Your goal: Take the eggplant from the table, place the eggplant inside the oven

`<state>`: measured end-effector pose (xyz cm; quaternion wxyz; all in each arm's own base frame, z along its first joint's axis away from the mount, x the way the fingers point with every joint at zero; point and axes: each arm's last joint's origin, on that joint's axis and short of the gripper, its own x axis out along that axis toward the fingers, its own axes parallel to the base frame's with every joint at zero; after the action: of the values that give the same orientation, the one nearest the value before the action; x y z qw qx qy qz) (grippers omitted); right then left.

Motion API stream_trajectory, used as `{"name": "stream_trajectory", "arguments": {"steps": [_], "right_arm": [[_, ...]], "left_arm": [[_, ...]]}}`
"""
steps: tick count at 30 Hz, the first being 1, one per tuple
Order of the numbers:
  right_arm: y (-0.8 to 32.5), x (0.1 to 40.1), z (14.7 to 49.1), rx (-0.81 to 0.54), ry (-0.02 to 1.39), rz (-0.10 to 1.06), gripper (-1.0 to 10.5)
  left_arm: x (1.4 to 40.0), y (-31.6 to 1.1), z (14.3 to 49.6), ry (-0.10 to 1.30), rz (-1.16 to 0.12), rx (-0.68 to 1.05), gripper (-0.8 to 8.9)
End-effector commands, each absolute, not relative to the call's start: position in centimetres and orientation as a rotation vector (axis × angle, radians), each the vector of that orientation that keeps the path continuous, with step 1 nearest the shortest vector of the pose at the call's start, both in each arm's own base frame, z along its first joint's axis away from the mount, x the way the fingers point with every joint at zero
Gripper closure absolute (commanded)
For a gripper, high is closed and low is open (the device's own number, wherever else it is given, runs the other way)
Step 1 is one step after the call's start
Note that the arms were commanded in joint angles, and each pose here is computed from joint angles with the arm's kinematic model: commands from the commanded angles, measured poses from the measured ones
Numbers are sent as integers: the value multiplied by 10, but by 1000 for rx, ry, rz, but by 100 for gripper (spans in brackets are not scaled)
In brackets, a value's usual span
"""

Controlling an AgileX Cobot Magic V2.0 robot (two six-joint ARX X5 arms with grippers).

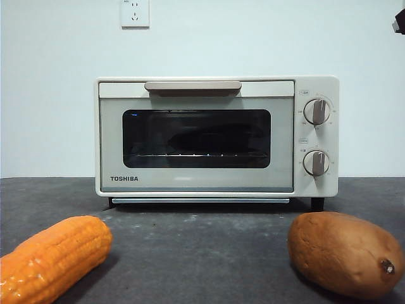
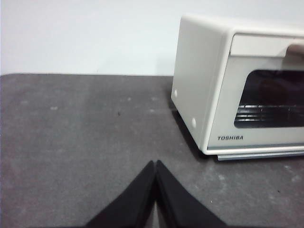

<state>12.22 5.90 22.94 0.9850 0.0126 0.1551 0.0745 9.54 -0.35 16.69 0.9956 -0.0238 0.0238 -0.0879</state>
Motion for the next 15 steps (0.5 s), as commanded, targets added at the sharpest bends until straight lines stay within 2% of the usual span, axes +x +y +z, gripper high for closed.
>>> {"name": "stream_trajectory", "arguments": {"steps": [1,15], "right_arm": [[60,122,231,42,301,147,943],[60,122,231,42,301,147,943]], "left_arm": [[97,-3,158,72,-172,-42,807],[97,-6,157,78,-201,-42,807]]}}
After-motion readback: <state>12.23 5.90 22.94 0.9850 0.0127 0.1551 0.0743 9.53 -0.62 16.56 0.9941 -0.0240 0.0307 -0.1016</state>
